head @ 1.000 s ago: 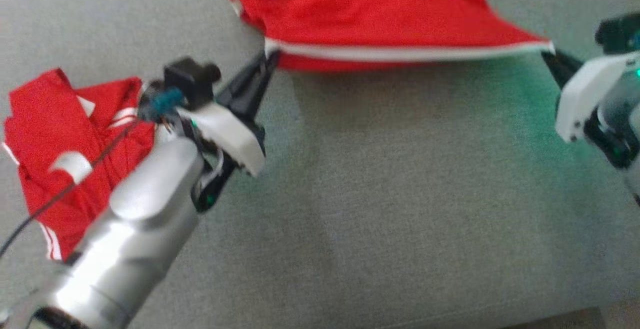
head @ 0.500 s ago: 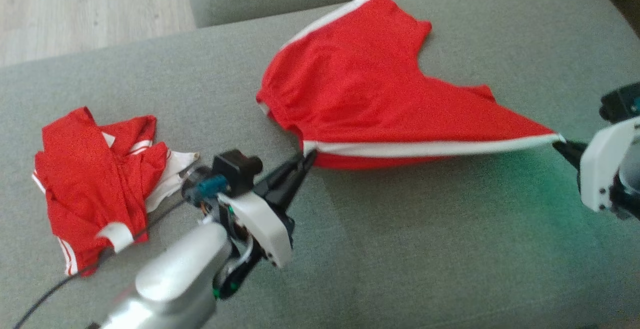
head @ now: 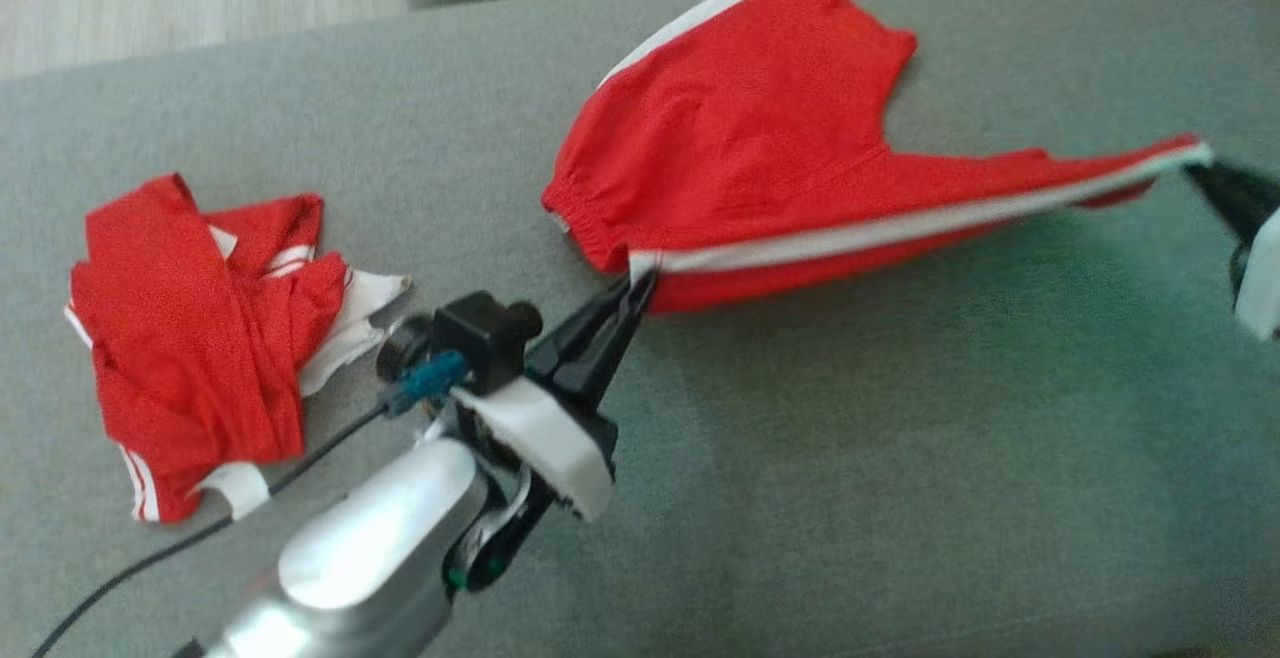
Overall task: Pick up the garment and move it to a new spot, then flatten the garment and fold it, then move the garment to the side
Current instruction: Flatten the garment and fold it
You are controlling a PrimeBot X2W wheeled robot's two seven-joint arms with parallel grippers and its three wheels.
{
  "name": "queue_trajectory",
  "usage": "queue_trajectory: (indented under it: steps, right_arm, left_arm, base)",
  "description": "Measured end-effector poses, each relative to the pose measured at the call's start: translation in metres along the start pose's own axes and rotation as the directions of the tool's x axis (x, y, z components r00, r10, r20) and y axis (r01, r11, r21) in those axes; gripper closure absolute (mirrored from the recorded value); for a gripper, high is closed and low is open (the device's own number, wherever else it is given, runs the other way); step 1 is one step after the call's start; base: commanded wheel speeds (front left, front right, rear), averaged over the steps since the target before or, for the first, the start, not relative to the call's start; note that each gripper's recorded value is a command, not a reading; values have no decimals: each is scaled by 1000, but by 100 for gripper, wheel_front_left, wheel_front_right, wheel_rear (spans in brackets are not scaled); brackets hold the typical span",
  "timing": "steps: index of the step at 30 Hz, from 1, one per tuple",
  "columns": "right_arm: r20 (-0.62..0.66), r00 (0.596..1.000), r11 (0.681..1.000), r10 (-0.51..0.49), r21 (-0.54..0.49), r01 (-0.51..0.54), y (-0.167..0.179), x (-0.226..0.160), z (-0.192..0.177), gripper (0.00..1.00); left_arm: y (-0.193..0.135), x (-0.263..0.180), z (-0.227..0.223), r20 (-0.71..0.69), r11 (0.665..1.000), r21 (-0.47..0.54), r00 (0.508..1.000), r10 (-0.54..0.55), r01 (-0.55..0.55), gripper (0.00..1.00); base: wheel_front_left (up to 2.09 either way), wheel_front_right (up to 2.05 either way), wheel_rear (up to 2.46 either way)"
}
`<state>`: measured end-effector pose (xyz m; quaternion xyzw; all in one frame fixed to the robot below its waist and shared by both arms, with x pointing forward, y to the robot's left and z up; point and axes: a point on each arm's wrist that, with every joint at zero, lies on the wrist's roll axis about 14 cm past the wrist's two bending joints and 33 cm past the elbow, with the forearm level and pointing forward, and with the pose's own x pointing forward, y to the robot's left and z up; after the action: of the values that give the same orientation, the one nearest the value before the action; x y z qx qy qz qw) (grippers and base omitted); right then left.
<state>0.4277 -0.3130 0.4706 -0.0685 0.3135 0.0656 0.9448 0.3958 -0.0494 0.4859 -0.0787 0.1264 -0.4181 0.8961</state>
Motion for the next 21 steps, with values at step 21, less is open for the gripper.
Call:
queue_trajectory:
  steps: [21]
  right_arm:
    - [200,980,989,25,-151,5,31,139,109,100]
  left_arm:
    - [86,36,9,96,985,-6,980,173,-173,100]
  base:
    - [0,0,0]
